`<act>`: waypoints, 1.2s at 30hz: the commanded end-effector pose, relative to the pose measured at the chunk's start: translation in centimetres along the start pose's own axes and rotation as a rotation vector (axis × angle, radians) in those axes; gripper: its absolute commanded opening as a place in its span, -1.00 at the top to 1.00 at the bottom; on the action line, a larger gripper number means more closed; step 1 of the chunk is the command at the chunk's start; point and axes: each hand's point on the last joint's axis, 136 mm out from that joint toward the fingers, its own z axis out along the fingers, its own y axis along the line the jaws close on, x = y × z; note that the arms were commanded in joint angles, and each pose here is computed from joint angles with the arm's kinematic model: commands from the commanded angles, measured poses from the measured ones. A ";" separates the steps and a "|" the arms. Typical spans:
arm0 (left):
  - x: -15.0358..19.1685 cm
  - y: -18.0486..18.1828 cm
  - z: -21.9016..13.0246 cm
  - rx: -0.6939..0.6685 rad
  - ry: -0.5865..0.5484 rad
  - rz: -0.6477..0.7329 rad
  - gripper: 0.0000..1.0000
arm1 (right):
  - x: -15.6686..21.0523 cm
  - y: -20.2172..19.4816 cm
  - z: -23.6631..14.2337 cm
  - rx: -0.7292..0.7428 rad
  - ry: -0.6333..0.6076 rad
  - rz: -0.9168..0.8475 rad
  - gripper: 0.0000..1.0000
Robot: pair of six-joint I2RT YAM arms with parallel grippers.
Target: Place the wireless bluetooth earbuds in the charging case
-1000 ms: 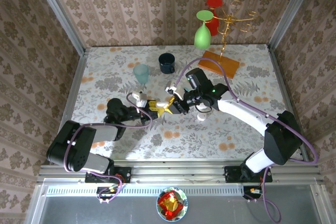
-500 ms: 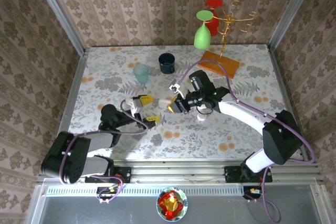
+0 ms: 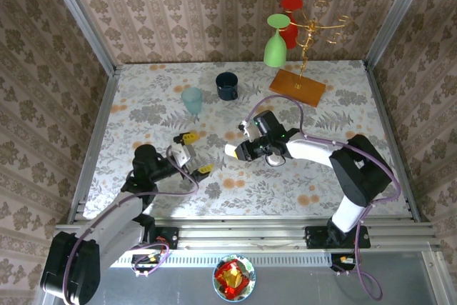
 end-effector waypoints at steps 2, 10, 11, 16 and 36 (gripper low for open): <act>0.1 0.0 0.2 0.018 0.045 0.039 -0.99 | 0.3 -1.4 1.3 0.042 0.019 0.059 0.74; 0.5 0.2 0.4 0.023 0.098 0.039 -1.00 | 0.7 -2.5 1.8 0.070 0.027 0.080 0.46; 0.6 0.3 0.4 0.013 0.102 0.036 -1.00 | 0.4 -2.5 1.4 0.074 0.013 0.077 0.35; 1.4 4.4 -0.5 -0.226 0.151 -0.026 -1.00 | -1.5 -2.5 -1.9 0.112 -0.070 0.040 -0.15; 9.7 17.1 -8.9 -0.899 0.257 -0.309 -1.00 | -3.2 -16.1 -24.4 0.978 -0.690 -0.071 -1.00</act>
